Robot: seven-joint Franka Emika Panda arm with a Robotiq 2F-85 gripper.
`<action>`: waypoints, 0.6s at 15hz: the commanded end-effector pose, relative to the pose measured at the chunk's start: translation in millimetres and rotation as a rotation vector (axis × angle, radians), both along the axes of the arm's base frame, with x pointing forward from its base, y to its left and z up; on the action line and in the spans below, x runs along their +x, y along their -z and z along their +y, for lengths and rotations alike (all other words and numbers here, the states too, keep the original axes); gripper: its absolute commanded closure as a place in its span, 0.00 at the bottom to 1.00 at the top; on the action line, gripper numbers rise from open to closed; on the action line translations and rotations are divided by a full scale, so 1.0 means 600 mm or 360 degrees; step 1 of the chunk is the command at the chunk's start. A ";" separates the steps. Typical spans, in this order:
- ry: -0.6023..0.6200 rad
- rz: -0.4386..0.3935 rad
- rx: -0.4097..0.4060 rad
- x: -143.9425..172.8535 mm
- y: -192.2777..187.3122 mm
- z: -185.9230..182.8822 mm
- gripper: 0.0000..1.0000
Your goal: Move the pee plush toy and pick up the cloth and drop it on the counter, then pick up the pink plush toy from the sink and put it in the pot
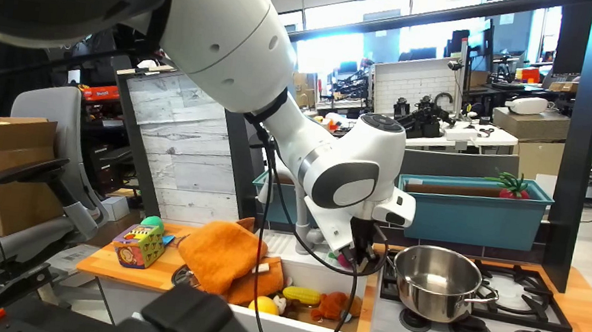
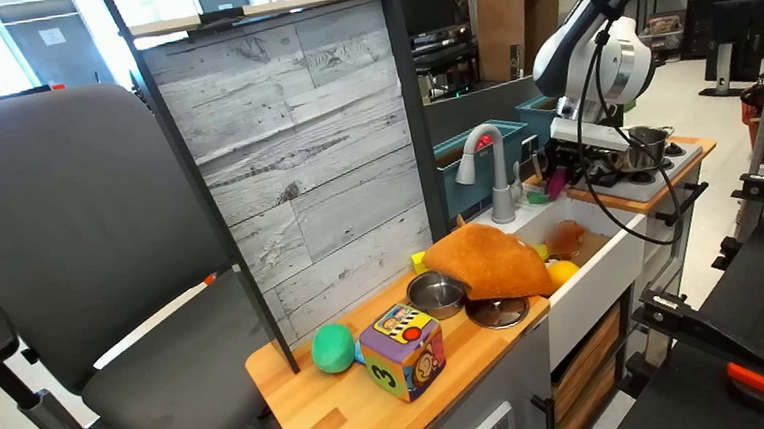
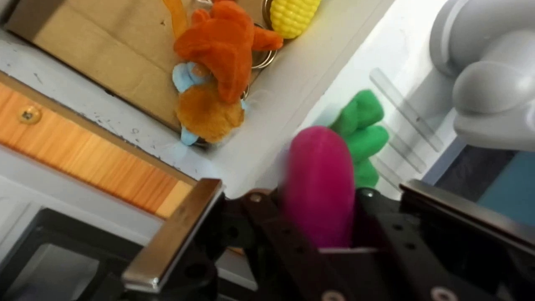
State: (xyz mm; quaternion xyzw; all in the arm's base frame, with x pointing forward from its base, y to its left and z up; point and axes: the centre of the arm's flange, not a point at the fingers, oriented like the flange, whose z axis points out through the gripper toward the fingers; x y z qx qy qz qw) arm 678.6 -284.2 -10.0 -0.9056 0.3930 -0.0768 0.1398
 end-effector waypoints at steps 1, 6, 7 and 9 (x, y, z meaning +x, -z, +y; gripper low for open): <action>0.0002 -0.0103 -0.0033 -0.048 -0.023 0.009 0.97; -0.0024 -0.0265 -0.0092 -0.125 -0.043 0.020 0.97; -0.0032 -0.0303 -0.0104 -0.141 -0.048 0.024 0.97; -0.0031 -0.0394 -0.0144 -0.172 -0.065 0.032 0.97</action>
